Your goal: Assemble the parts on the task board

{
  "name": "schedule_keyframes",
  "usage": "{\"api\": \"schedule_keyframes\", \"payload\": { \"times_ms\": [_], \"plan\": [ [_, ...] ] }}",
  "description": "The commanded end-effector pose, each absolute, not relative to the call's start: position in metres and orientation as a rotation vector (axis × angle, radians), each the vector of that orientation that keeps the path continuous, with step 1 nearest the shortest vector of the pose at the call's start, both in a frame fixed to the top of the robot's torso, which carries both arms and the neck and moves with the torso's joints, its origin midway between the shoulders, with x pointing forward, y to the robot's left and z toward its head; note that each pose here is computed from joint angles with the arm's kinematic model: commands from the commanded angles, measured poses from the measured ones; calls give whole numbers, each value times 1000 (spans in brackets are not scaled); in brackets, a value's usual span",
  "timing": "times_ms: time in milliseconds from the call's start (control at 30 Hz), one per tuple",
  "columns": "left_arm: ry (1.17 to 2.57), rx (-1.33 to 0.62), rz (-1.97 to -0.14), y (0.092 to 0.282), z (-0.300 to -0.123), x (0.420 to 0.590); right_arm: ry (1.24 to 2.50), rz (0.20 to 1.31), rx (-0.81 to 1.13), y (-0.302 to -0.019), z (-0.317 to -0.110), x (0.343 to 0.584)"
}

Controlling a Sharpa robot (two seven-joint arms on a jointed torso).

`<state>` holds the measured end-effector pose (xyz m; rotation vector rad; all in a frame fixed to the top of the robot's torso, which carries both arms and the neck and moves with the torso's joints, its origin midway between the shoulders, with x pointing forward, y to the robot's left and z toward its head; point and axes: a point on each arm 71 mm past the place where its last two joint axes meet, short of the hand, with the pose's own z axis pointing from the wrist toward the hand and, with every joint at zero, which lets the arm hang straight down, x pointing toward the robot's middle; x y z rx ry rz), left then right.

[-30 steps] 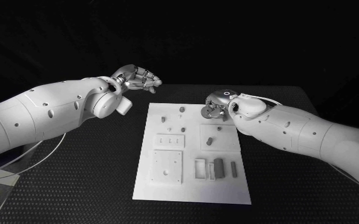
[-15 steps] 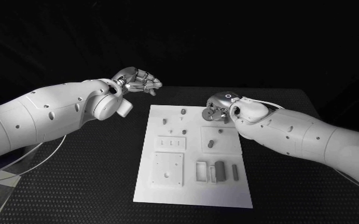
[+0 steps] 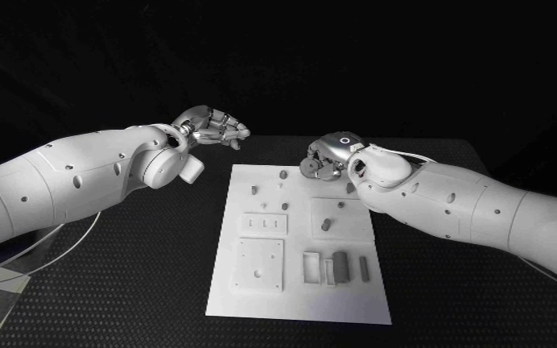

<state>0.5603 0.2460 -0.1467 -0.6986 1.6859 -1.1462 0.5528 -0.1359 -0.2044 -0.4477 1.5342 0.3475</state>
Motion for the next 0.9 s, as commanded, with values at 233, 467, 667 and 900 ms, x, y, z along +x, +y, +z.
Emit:
{"api": "schedule_keyframes", "payload": {
  "times_ms": [233,467,667,900],
  "plan": [
    [1681,-688,-1160,244,-145,560,1445,390,-493,-101,-197,539],
    [1695,-678,-1177,239,-146,559,1455,422,-524,-73,-200,532],
    [1695,-676,-1179,238,-146,560,1478,421,-536,-62,-207,528],
    [1695,-677,-1177,238,-146,560,1492,419,-552,-57,-214,526]
  ]
}}
